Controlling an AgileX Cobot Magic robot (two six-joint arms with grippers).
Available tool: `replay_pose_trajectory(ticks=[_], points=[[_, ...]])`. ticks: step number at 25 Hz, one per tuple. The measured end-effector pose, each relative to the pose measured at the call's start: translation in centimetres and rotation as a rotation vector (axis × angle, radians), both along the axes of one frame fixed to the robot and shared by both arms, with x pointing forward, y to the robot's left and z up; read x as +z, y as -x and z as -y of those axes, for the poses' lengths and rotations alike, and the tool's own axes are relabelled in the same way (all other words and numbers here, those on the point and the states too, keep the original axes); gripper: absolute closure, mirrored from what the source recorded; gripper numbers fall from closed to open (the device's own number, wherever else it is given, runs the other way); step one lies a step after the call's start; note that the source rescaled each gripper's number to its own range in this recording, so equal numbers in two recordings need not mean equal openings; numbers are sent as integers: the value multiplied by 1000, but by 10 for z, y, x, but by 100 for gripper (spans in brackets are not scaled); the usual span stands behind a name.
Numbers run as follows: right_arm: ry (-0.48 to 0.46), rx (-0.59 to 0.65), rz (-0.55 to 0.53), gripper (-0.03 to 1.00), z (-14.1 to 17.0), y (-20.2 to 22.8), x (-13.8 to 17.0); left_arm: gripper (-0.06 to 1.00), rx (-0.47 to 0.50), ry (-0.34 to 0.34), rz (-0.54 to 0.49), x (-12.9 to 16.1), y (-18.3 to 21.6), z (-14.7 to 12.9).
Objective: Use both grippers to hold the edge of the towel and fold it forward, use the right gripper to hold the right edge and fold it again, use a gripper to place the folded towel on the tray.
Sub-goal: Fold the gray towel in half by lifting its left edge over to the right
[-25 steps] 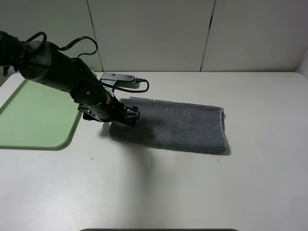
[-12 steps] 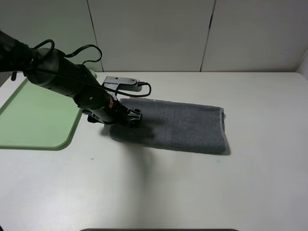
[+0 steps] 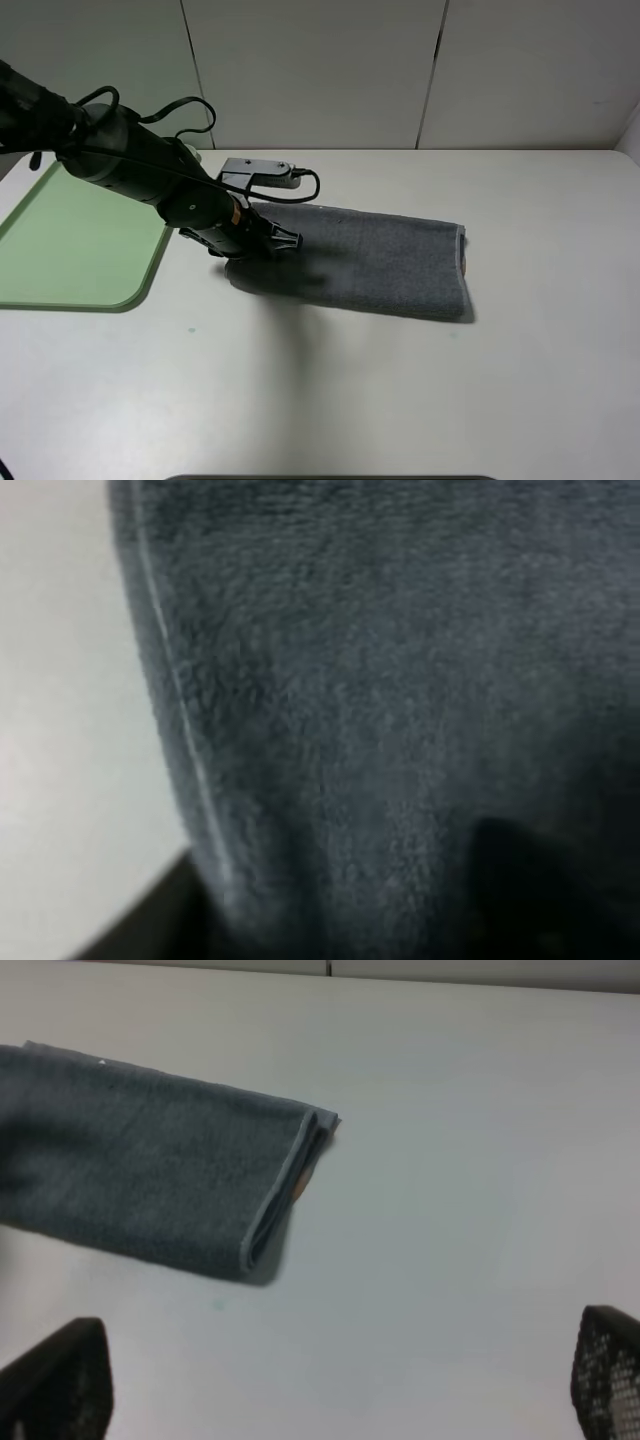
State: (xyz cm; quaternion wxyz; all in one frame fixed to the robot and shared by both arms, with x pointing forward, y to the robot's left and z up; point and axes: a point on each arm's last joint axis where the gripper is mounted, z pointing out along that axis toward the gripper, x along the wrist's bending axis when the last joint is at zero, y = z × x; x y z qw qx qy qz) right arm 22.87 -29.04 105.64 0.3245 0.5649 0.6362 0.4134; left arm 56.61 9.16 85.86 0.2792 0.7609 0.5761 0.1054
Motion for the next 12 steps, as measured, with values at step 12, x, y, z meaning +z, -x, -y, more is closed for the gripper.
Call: replay_pose_trajectory(ticks=[12], points=[[0, 0, 0, -3, 0, 0, 0, 86, 8, 12, 2, 2, 0, 1]])
